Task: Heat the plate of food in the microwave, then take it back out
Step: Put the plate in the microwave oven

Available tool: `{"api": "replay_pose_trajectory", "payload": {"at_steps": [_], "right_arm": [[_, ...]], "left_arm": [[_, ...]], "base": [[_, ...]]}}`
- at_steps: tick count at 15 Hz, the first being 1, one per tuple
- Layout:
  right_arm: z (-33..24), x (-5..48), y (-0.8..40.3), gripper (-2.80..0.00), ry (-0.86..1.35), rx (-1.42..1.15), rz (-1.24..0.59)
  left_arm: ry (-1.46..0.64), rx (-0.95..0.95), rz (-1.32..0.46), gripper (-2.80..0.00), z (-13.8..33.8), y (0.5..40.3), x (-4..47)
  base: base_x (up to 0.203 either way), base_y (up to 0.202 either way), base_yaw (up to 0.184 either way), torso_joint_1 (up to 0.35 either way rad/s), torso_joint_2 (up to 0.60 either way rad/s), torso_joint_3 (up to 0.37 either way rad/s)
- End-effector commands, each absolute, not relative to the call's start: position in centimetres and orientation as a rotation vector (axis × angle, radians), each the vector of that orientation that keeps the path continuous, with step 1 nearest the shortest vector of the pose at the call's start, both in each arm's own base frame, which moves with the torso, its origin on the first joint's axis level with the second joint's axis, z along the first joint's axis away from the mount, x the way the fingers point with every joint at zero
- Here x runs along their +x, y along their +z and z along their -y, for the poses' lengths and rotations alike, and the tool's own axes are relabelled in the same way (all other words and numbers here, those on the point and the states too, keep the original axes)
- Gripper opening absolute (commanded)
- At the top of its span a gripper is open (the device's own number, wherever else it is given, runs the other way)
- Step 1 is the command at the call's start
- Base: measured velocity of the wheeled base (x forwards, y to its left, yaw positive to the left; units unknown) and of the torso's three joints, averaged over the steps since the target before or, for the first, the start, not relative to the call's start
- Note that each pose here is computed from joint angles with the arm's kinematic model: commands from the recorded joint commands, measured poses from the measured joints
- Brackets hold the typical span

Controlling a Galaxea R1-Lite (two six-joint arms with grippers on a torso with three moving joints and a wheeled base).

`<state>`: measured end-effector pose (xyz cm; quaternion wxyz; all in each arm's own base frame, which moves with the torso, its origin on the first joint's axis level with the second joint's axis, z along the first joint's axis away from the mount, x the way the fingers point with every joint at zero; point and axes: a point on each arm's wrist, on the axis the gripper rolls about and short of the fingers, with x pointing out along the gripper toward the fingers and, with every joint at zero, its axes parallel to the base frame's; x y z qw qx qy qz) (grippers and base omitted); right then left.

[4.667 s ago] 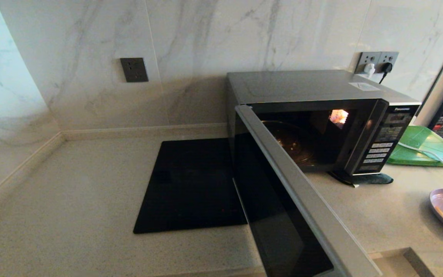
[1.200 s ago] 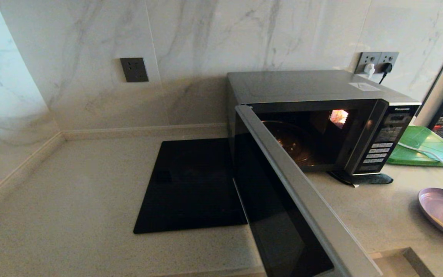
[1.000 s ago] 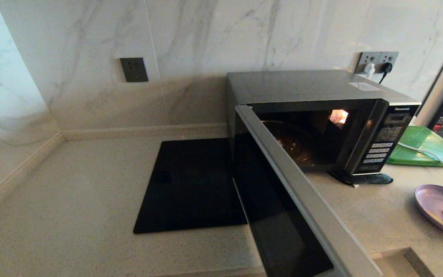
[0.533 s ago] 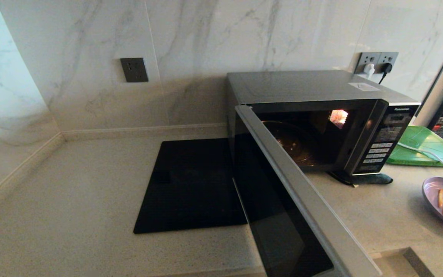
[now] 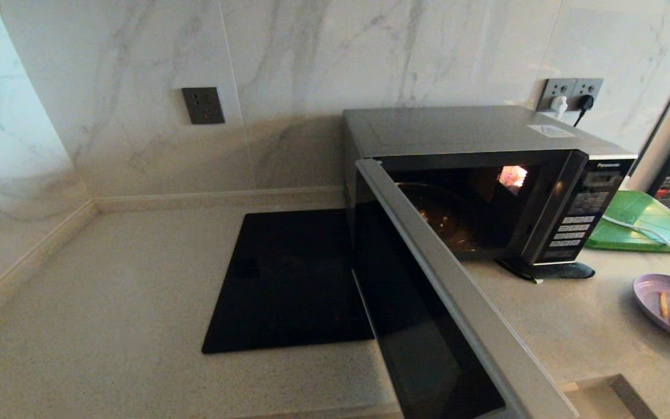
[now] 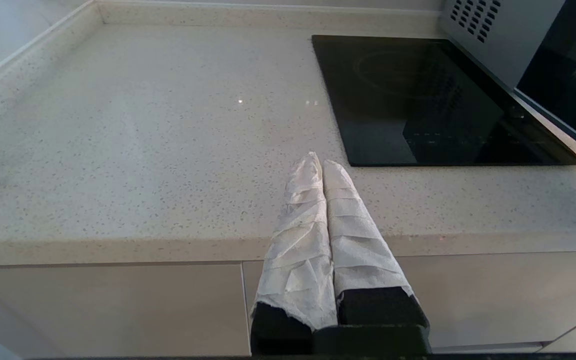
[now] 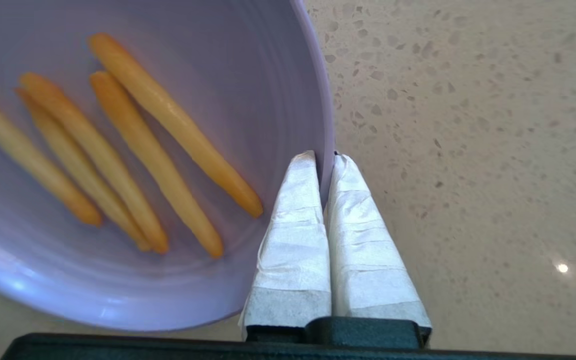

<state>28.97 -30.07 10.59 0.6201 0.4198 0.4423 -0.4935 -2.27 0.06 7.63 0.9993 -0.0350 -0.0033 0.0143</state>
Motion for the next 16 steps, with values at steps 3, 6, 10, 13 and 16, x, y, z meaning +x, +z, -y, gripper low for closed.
{"api": "replay_pose_trajectory", "payload": {"at_steps": [3,6,10,13,16], "right_arm": [[29.5,28.4,12.5,-2.8,-1.133,0.959,-0.979],[29.1,27.9,13.2,-2.8,-1.133,0.957,-0.972],[28.7,27.6,14.0,-2.8,-1.131,0.955,-0.953],[28.6,27.4,14.5,-2.8,-1.112,0.968,-0.942],[28.4,27.0,14.7,-2.8,-1.098,0.982,-0.941]], "left_arm": [[0.029,-0.071,0.007,-2.8,-0.1,7.6,-2.3],[0.029,-0.071,0.007,-2.8,-0.1,7.6,-2.3],[0.029,-0.071,0.007,-2.8,-0.1,7.6,-2.3],[0.029,-0.071,0.007,-2.8,-0.1,7.6,-2.3],[0.03,-0.071,0.007,-2.8,-0.1,7.6,-2.3]], "base": [[0.0,0.0,0.0,0.0,0.0,0.0],[0.0,0.0,0.0,0.0,0.0,0.0],[0.0,0.0,0.0,0.0,0.0,0.0],[0.0,0.0,0.0,0.0,0.0,0.0],[0.0,0.0,0.0,0.0,0.0,0.0]]}}
